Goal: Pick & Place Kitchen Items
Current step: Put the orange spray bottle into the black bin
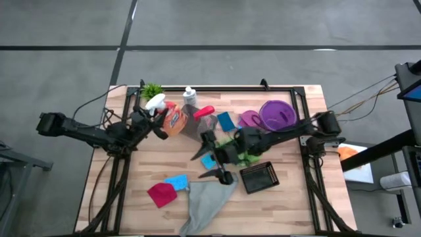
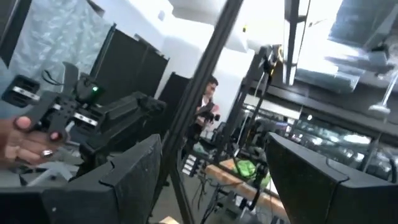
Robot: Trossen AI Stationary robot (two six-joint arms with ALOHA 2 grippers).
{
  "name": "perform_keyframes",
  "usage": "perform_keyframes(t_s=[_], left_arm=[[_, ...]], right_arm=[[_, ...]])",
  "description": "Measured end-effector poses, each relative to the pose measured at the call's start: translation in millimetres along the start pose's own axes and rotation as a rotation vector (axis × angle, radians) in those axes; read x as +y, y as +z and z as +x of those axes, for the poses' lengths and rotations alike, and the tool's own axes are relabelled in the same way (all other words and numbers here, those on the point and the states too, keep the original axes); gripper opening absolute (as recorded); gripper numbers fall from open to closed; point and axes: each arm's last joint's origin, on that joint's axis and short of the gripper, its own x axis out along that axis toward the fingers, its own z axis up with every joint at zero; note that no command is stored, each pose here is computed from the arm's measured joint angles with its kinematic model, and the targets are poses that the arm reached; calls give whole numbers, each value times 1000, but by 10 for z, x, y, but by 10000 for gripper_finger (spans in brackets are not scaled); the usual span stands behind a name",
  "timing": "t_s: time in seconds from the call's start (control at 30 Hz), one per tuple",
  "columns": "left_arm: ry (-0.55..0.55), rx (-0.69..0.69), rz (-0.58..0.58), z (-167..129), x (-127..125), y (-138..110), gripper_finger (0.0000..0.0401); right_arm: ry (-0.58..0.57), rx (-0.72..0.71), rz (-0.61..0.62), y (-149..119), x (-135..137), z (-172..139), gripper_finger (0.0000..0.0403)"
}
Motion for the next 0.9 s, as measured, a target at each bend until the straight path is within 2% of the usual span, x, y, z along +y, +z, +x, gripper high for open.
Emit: perform_keyframes(t_s=[0.13, 0.3, 0.57, 0.9], left_arm=[[8, 10, 20, 130, -95, 31, 127], [23, 22, 52, 326, -243, 66, 127], [91, 61, 37, 623, -417, -101, 127], [161, 109, 97, 940, -630, -404, 127]], right_arm=[[-49, 6, -41, 234, 133, -202, 282], [-90, 66, -37, 432, 263, -429, 282], [-114, 131, -34, 506, 450, -639, 282], [-103, 158, -50, 468, 495, -658, 282]])
